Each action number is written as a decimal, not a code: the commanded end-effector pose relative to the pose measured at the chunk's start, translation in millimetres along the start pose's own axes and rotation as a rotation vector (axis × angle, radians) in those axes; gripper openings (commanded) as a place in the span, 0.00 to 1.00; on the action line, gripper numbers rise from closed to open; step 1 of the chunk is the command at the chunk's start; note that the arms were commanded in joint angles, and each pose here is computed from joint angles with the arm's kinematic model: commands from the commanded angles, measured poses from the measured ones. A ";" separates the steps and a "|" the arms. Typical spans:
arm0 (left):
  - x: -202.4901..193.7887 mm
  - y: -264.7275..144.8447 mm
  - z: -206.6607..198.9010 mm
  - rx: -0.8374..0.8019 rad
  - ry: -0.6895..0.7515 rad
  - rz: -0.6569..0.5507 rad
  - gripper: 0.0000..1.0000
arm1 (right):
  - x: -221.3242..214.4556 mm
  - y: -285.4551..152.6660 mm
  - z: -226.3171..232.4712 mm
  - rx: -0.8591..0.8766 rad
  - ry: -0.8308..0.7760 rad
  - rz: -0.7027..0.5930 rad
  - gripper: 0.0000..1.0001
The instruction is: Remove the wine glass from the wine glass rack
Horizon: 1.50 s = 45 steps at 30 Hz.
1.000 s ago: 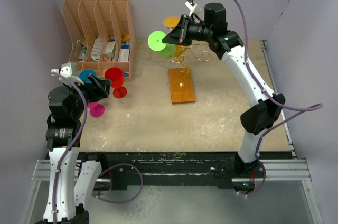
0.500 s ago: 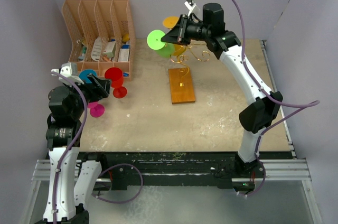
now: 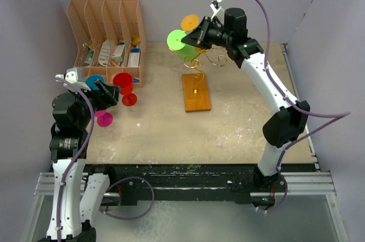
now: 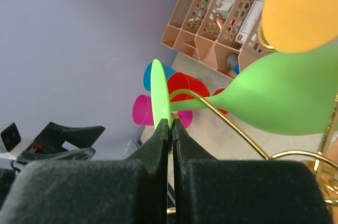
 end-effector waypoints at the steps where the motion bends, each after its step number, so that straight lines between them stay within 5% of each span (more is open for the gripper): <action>1: 5.3 1.5 -4.3 -0.026 0.017 -0.027 0.80 | 23.6 -33.6 24.7 0.037 -0.045 -0.149 0.00; 17: 4.7 3.4 -4.1 -0.028 0.015 -0.019 0.80 | 5.5 -72.2 50.4 0.172 -0.025 -0.115 0.00; 45: 5.0 2.7 -3.4 -0.017 0.015 -0.024 0.81 | -3.7 -41.1 25.8 0.176 0.066 -0.075 0.00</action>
Point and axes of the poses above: each gripper's point midway between its finger pads, its own y axis out along the fingers, its own z axis along the line the jaws close on, x = y × z, the point moved 8 cm from there along -y, back along the fingers, and after that the axes turned 11 degrees about -y, right-handed, at the moved point
